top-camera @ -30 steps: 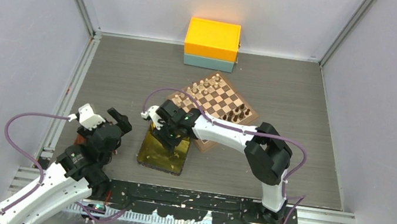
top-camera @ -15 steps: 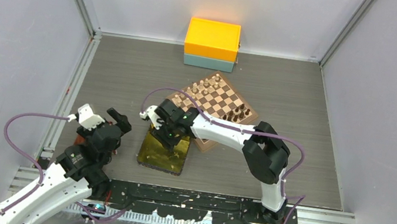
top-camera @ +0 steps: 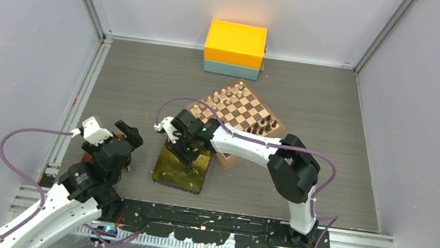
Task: Set up the chess pieces on the board
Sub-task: Pick up the chess piece from the storage box, then place the chess piece on the chessboard.
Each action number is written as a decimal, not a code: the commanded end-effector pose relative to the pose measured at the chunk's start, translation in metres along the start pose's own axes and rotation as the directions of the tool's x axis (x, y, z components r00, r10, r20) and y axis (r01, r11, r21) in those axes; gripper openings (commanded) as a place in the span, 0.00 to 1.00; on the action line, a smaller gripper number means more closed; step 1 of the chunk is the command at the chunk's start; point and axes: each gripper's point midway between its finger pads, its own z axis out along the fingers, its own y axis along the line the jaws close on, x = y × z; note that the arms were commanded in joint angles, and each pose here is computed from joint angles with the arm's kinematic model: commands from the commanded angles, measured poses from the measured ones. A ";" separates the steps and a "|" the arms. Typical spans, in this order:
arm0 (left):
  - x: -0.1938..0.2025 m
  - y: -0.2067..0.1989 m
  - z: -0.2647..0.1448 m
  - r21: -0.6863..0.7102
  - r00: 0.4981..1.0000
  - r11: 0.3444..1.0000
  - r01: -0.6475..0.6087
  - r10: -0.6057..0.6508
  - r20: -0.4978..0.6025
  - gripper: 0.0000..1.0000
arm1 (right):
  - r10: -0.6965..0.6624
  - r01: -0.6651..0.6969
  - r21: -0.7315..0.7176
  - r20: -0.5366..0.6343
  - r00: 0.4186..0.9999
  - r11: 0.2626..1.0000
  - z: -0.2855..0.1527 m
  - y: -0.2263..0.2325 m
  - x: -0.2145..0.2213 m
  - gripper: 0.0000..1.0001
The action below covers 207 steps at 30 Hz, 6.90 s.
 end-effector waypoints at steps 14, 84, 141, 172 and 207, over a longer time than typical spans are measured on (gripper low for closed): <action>-0.016 0.001 -0.003 -0.011 0.998 0.999 0.041 -0.041 0.052 1.00 | -0.027 0.028 -0.005 0.040 0.999 1.000 -0.002 0.001 -0.019 0.34; -0.007 -0.015 0.003 0.013 1.000 1.000 0.025 -0.026 0.017 1.00 | 0.026 -0.099 0.344 0.212 0.977 0.934 -0.143 -0.040 -0.019 0.01; 0.006 -0.013 0.008 0.006 1.000 1.000 0.015 -0.015 -0.004 1.00 | 0.370 -0.402 0.305 0.159 0.916 0.864 -0.094 -0.135 0.083 0.01; 0.007 -0.013 0.008 0.006 1.000 1.000 0.014 -0.014 -0.006 1.00 | 0.405 -0.427 0.274 0.136 0.904 0.862 -0.083 -0.132 0.087 0.13; 0.003 -0.018 0.007 0.018 1.000 1.000 0.019 -0.019 -0.006 1.00 | 0.371 -0.423 0.280 0.219 0.902 0.862 -0.117 -0.133 0.056 0.30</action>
